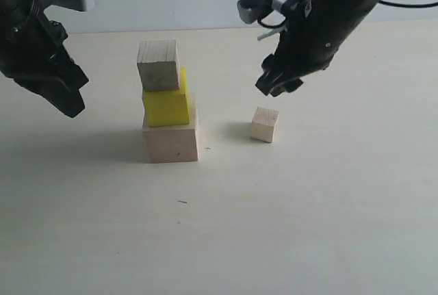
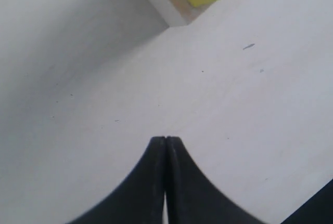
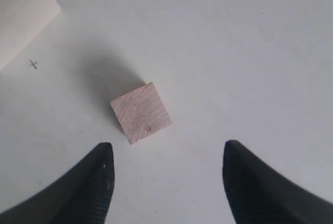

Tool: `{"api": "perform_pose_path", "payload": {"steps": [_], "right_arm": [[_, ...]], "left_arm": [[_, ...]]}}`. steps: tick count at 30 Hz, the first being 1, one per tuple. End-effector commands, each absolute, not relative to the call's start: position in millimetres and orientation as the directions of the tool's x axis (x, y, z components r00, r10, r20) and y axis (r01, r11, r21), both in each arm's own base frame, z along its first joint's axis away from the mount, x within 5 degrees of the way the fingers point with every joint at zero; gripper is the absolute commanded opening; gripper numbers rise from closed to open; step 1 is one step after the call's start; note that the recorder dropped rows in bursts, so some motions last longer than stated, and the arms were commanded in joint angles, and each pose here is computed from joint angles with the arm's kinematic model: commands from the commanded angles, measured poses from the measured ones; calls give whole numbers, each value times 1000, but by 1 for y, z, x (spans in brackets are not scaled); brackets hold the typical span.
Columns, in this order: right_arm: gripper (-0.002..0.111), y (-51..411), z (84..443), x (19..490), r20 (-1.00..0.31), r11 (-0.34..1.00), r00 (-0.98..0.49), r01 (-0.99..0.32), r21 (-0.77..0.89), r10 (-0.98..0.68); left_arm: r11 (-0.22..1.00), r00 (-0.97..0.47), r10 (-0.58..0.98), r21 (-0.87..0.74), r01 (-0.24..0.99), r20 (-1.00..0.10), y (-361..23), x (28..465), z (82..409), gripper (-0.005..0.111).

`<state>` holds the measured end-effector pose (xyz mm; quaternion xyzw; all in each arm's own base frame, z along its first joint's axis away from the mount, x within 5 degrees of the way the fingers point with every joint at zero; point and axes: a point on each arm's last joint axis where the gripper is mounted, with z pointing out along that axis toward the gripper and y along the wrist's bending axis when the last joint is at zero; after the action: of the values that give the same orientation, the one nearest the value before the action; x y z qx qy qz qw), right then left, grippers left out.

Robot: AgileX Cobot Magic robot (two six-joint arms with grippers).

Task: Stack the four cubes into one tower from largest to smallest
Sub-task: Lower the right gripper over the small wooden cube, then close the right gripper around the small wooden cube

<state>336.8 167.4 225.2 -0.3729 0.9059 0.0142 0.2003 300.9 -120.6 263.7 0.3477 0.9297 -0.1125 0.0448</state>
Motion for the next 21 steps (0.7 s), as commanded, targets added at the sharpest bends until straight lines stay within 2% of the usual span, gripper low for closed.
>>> {"api": "perform_pose_path", "payload": {"steps": [1,6,9,15,21], "right_arm": [[59,167,236,353,-319,641,-604,-767,-17,-731],[60,171,220,363,-250,574,-555,-819,-5,-793],[67,173,199,365,-200,556,-550,-831,32,-811],[68,176,191,376,-256,521,-495,-853,-40,-830],[68,176,179,380,-240,519,-496,-854,-42,-835]], "left_arm": [[739,-763,622,-190,646,-175,-121,299,267,0],[739,-763,620,-191,646,-185,-121,298,270,0],[738,-762,617,-193,647,-196,-121,296,274,0],[737,-760,611,-194,648,-219,-121,293,281,0],[736,-763,606,-206,645,-224,-122,292,281,0]]}}
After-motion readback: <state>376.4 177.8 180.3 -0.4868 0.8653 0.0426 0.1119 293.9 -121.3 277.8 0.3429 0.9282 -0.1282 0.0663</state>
